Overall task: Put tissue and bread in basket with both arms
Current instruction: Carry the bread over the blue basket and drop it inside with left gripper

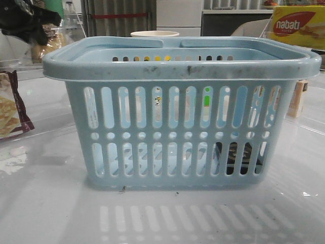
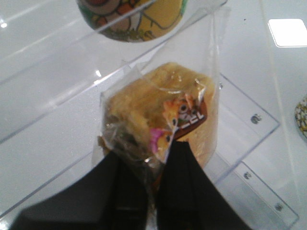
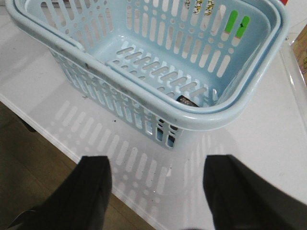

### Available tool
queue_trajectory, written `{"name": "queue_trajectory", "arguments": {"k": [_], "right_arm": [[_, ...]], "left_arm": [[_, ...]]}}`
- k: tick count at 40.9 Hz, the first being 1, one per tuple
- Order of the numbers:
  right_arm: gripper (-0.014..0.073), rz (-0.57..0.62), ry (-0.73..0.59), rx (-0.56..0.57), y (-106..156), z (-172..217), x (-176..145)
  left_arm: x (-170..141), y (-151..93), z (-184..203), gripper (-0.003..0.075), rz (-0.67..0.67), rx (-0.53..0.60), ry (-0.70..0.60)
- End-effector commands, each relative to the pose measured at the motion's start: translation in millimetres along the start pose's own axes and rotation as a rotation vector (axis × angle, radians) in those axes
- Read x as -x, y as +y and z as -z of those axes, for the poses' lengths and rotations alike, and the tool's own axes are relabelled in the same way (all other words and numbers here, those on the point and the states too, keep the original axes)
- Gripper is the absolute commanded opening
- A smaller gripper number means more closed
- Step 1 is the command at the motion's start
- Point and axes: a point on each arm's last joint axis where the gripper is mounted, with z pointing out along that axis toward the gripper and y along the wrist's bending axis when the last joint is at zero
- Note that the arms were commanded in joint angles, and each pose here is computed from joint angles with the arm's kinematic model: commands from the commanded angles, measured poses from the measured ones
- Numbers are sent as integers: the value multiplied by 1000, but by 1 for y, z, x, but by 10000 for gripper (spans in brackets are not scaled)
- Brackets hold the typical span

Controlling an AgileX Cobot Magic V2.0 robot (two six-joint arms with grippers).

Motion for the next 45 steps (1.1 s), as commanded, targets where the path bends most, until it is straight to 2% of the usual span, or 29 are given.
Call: {"name": "queue_trajectory", "arguments": {"k": [1, 9, 12, 19, 23, 29, 34, 40, 45], "right_arm": [[518, 18, -90, -13, -1, 7, 12], [518, 18, -90, -13, -1, 7, 12], [518, 18, -90, -13, -1, 7, 12], [518, 18, -90, -13, -1, 7, 12], [518, 18, -90, -13, -1, 7, 12], [518, 18, -90, -13, -1, 7, 12], [518, 18, -90, -13, -1, 7, 12], [518, 18, -90, -13, -1, 7, 12], [518, 18, -90, -13, -1, 7, 12]], "left_arm": [[47, -2, 71, 90, 9, -6, -172], [56, -8, 150, 90, -17, -33, -120], [57, -14, 182, 90, -74, -56, -117], [51, -51, 239, 90, -215, -215, -191], [43, -76, 255, 90, -289, -315, -216], [27, -118, 254, 90, -364, -446, -180], [10, -154, 239, 90, -424, -540, -113], [-8, -190, 208, 90, -475, -603, -14], [-22, -208, 174, 118, -489, -609, 55]]}}
